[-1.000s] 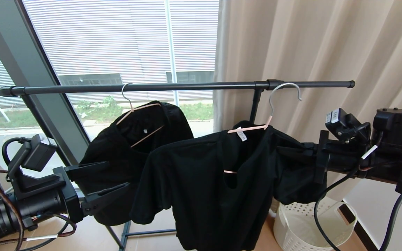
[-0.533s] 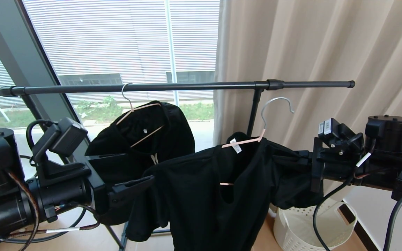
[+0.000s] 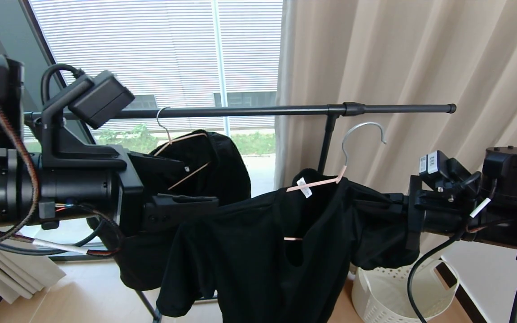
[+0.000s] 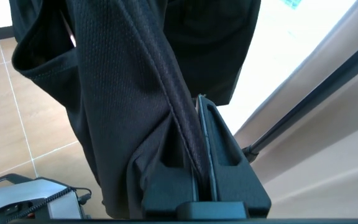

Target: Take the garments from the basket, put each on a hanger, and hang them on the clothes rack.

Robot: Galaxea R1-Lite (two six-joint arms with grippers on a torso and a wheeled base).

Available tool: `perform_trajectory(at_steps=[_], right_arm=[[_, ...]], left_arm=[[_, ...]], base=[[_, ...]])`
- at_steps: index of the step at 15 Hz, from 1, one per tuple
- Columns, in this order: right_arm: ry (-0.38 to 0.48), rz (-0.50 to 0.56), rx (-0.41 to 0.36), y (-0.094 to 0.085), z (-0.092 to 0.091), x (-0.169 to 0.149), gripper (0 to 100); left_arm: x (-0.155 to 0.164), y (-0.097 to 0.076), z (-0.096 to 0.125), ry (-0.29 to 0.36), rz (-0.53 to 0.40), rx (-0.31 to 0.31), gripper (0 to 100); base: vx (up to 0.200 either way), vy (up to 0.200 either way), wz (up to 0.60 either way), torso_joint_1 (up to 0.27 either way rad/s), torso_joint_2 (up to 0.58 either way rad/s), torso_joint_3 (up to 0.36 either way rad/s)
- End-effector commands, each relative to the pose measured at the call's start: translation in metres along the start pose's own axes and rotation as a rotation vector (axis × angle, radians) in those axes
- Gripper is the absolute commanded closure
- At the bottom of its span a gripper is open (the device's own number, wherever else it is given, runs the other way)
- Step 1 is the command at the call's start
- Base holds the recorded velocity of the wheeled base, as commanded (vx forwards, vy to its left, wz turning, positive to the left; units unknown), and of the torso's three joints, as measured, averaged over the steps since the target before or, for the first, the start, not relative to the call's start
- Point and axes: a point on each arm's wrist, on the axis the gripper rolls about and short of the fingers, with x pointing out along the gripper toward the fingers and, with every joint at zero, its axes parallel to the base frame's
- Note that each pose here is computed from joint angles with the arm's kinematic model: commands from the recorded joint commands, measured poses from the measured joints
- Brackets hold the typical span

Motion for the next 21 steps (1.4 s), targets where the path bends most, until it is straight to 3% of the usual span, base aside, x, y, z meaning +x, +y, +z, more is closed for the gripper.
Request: perform_trajectory(at_steps=[1, 4, 5, 10, 17, 21], right_arm=[[-0.016, 0.020, -0.017, 0.008, 0.006, 0.000, 100], [-0.009, 0.042, -0.013, 0.012, 0.004, 0.004, 100], [-0.009, 0.050, -0.012, 0.013, 0.004, 0.006, 100], [-0.009, 0.052, -0.012, 0.014, 0.005, 0.006, 100], [-0.015, 0.073, -0.020, 0.020, 0.007, 0.008, 100], [-0.020, 0.088, -0.029, 0.026, 0.010, 0.009, 100]], left_arm=[[0.025, 0.001, 0.003, 0.035, -0.047, 0.042, 0], [0.039, -0.004, 0.005, 0.047, -0.087, 0.097, 0], [0.051, -0.006, 0.001, 0.069, -0.113, 0.140, 0], [0.060, -0.019, 0.001, 0.076, -0.173, 0.181, 0], [0.075, -0.024, -0.016, 0.140, -0.209, 0.171, 0], [0.080, -0.022, -0.017, 0.130, -0.208, 0.171, 0]], base=[[0.000, 0.000, 0.00, 0.000, 0.00, 0.000], [0.000, 0.000, 0.00, 0.000, 0.00, 0.000], [0.000, 0.000, 0.00, 0.000, 0.00, 0.000], [0.000, 0.000, 0.00, 0.000, 0.00, 0.000], [0.000, 0.000, 0.00, 0.000, 0.00, 0.000], [0.000, 0.000, 0.00, 0.000, 0.00, 0.000]])
